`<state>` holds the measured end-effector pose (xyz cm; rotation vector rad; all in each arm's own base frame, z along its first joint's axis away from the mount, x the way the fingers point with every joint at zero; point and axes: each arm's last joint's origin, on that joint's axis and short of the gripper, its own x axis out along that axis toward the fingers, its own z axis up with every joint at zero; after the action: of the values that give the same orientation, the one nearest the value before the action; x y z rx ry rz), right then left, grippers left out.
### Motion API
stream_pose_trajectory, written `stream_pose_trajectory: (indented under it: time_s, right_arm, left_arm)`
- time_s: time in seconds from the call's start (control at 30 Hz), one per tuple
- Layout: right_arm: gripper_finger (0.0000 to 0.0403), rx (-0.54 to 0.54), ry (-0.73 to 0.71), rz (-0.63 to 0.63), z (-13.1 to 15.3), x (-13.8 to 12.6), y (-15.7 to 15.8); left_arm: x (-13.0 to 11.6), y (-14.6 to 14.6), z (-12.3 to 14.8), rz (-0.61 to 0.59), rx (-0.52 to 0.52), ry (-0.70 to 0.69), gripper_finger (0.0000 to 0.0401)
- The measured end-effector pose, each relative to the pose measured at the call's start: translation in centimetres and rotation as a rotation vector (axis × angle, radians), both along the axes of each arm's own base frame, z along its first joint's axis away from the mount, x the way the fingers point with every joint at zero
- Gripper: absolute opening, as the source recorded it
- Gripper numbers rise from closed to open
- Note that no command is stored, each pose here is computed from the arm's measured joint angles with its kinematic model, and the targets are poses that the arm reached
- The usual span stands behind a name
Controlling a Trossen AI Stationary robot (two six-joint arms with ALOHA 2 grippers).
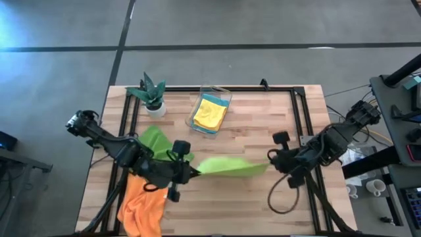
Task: Fold microfiber towels
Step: Fold the light green microfiber cloth
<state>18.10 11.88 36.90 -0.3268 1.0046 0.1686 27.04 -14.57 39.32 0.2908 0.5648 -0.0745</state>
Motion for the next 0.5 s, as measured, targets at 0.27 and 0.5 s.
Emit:
stream_pose_trajectory:
  time_s: [0.27, 0.5]
  right_arm:
    - [0.0009, -0.341, -0.007, -0.189, -2.0, 2.8, -4.3]
    - [0.0009, -0.508, -0.006, -0.224, -1.4, 4.0, -6.5]
  left_arm:
    - [1.7, 4.7, -1.3, 0.217, 0.081, 0.045, 0.0]
    - [1.2, 8.9, 0.4, 0.273, 0.09, 0.098, 0.0]
